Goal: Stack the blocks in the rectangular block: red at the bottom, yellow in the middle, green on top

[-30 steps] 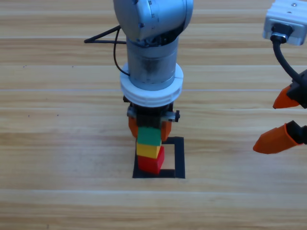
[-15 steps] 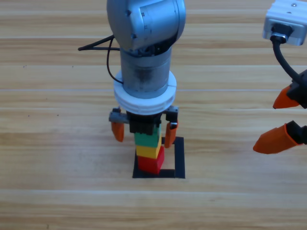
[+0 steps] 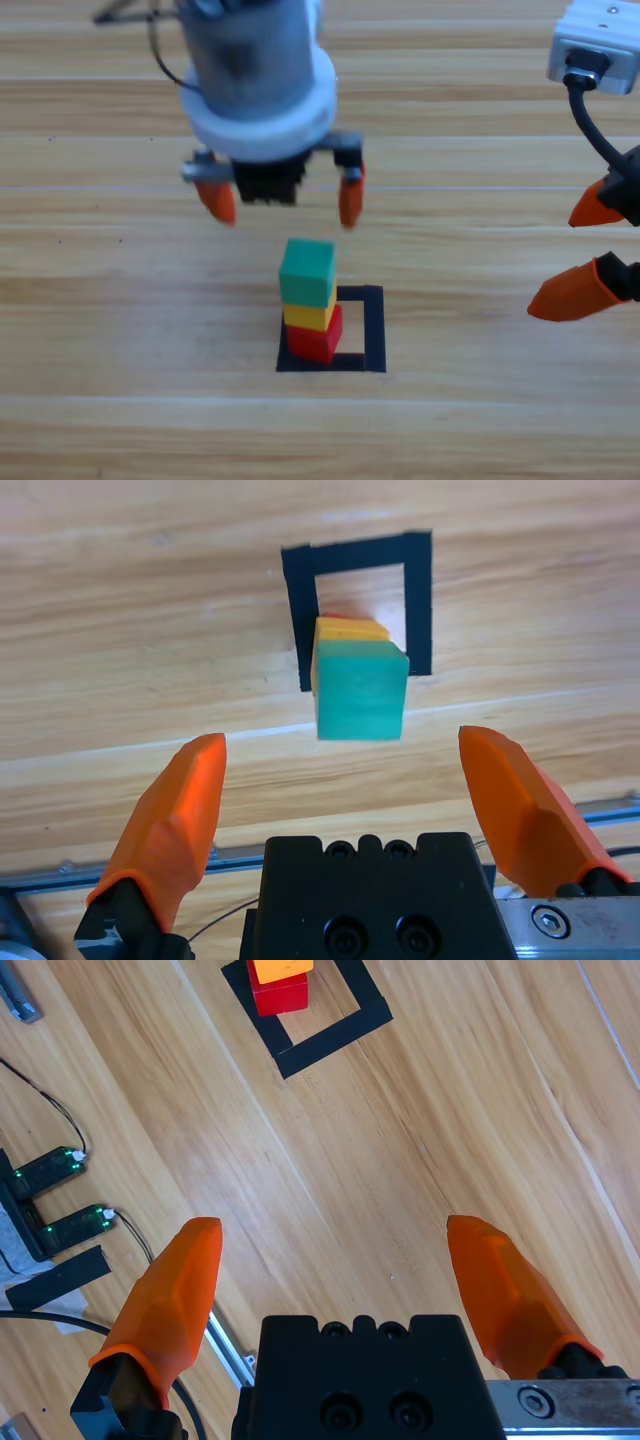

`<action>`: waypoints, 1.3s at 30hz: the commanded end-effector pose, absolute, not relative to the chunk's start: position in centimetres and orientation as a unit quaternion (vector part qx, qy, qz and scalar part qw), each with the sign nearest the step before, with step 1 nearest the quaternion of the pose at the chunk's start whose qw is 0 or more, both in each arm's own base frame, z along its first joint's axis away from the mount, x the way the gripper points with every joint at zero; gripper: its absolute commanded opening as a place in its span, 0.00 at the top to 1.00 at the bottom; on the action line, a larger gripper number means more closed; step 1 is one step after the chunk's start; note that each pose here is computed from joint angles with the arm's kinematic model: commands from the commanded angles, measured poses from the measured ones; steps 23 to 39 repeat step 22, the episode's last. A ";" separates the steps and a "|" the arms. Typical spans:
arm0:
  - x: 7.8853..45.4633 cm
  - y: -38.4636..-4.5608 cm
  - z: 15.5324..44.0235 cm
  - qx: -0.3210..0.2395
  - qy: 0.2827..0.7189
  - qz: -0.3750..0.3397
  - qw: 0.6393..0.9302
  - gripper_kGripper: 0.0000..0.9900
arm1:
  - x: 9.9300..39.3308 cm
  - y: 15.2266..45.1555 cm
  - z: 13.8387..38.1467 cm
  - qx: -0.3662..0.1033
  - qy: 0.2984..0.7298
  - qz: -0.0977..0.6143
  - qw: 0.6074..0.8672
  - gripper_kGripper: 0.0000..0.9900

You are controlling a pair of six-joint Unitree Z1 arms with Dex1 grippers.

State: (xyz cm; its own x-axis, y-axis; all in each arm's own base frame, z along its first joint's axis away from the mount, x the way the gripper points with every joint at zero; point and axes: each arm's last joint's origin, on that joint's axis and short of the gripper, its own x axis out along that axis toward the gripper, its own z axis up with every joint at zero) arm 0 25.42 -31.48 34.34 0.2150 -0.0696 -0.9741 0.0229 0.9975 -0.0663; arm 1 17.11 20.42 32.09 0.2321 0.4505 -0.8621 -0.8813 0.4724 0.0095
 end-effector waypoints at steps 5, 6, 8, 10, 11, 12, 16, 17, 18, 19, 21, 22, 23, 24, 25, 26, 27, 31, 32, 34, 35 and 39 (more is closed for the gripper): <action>15.9 -23.1 40.2 -0.057 0.496 -0.129 0.857 0.00 | 18.0 20.6 30.0 -0.255 0.458 0.440 0.729 0.00; 15.1 -21.7 39.9 -0.054 0.483 -0.145 0.862 0.00 | 18.0 20.6 30.0 -0.255 0.458 0.440 0.729 0.00; 13.0 -18.4 39.2 -0.052 0.444 -0.187 0.875 0.00 | 18.0 20.6 30.0 -0.255 0.458 0.441 0.728 0.00; 11.1 -15.4 38.2 -0.047 0.417 -0.216 0.882 0.00 | 18.0 20.7 30.0 -0.252 0.459 0.446 0.726 0.00; 10.3 -14.2 37.6 -0.037 0.405 -0.228 0.885 0.00 | 17.9 20.7 30.0 -0.251 0.458 0.450 0.724 0.00; 10.0 -13.6 37.4 -0.029 0.399 -0.234 0.886 0.00 | 17.9 20.7 30.0 -0.250 0.458 0.455 0.722 0.00; 9.7 -13.1 37.2 0.000 0.386 -0.251 0.888 0.00 | 17.7 20.8 30.0 -0.243 0.458 0.475 0.712 0.00; 9.7 -13.2 37.1 0.003 0.387 -0.251 0.887 0.00 | 17.7 20.8 30.0 -0.243 0.458 0.474 0.711 0.00; 9.7 -13.2 37.0 0.005 0.387 -0.251 0.887 0.00 | 17.7 20.8 30.0 -0.243 0.458 0.474 0.711 0.00; 9.7 -13.3 36.9 0.005 0.389 -0.250 0.886 0.00 | 17.7 20.8 29.9 -0.244 0.459 0.475 0.711 0.00; 9.8 -13.3 36.7 0.006 0.390 -0.250 0.886 0.00 | 17.7 20.9 29.9 -0.244 0.460 0.474 0.710 0.00; 9.7 -13.2 36.6 0.007 0.390 -0.249 0.886 0.00 | 17.8 20.9 29.8 -0.244 0.461 0.474 0.709 0.00; 9.7 -13.2 36.6 0.007 0.390 -0.249 0.886 0.00 | 17.8 20.9 29.8 -0.244 0.461 0.474 0.709 0.00; 9.7 -13.2 36.6 0.007 0.390 -0.249 0.886 0.00 | 17.8 20.9 29.8 -0.244 0.461 0.474 0.709 0.00; 9.7 -13.2 36.6 0.007 0.390 -0.249 0.886 0.00 | 17.8 20.9 29.8 -0.244 0.461 0.474 0.709 0.00; 9.7 -13.2 36.6 0.007 0.390 -0.249 0.886 0.00 | 17.8 20.9 29.8 -0.244 0.461 0.474 0.709 0.00; 9.7 -13.2 36.6 0.007 0.390 -0.249 0.886 0.00 | 17.8 20.9 29.8 -0.244 0.461 0.474 0.709 0.00; 9.7 -13.2 36.6 0.007 0.390 -0.249 0.886 0.00 | 17.8 20.9 29.8 -0.244 0.461 0.474 0.709 0.00; 9.7 -13.2 36.6 0.007 0.390 -0.249 0.886 0.00 | 17.8 20.9 29.8 -0.244 0.461 0.474 0.709 0.00; 9.7 -13.2 36.6 0.007 0.390 -0.249 0.886 0.00 | 17.8 20.9 29.8 -0.244 0.461 0.474 0.709 0.00; 9.7 -13.2 36.6 0.007 0.390 -0.249 0.886 0.00 | 17.8 20.9 29.8 -0.244 0.461 0.474 0.709 0.00; 9.7 -13.2 36.6 0.007 0.390 -0.249 0.886 0.00 | 17.8 20.9 29.8 -0.244 0.461 0.474 0.709 0.00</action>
